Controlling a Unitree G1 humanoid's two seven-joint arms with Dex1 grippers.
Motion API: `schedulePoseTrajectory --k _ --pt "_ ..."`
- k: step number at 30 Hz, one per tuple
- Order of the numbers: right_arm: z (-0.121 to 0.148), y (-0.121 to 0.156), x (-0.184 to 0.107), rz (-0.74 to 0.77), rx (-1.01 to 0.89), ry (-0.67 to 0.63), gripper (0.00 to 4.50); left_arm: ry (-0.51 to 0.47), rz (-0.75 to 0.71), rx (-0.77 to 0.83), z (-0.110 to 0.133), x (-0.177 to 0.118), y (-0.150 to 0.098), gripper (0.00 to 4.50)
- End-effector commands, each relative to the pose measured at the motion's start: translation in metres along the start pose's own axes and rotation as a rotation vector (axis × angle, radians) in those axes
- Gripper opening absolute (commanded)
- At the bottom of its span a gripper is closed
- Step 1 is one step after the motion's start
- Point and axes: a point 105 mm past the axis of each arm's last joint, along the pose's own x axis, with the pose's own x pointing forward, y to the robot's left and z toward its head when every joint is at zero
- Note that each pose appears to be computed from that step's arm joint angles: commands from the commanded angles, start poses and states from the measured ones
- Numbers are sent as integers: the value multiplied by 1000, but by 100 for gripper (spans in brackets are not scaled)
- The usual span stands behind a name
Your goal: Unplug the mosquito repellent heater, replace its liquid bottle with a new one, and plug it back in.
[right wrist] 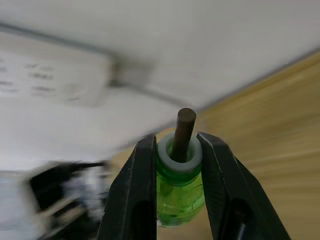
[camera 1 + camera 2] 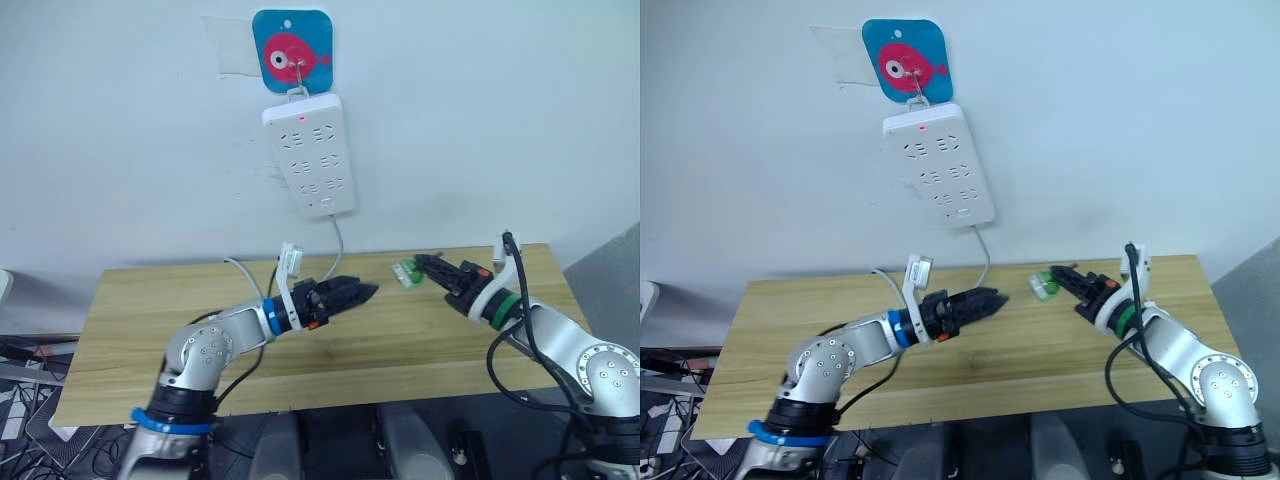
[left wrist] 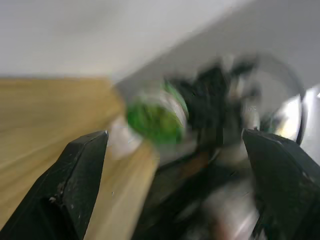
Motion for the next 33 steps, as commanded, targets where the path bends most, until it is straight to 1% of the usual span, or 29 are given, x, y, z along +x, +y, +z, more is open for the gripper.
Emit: schedulePoseTrajectory --k 1,4,5,7,9,14,18,20,26,27,29,30,33 --pt "3 -20 8 -53 -281 -72 82 67 -71 317 -9 15 -18 450" --pt "-4 -40 18 -100 -506 -102 82 38 -25 517 -4 26 -11 450" --pt "-7 -44 20 -104 -558 -106 82 24 -9 565 -2 29 -10 450" --pt "-16 -57 25 -148 -672 -104 82 -39 59 654 5 34 -2 450" --pt "-19 -67 27 -185 -722 -117 82 -70 81 702 7 36 0 450" --pt "-18 -87 28 -275 -750 -172 82 -117 77 675 6 38 -4 450" --pt "-20 -98 27 -315 -759 -170 82 -117 71 667 5 38 -6 450" --pt "-21 -107 24 -365 -785 -157 82 -108 66 672 4 37 -6 450" --pt "-23 -110 22 -374 -814 -156 82 -104 54 671 4 35 -6 450" --pt "-23 -109 22 -372 -814 -159 155 -104 52 670 4 34 -6 450" --pt "-24 -107 21 -355 -831 -155 217 -105 56 670 4 34 -6 450" --pt "-24 -106 18 -343 -841 -149 258 -110 67 668 5 32 -5 450" --pt "-25 -98 2 -285 -866 -122 366 -138 115 632 7 24 -3 450"
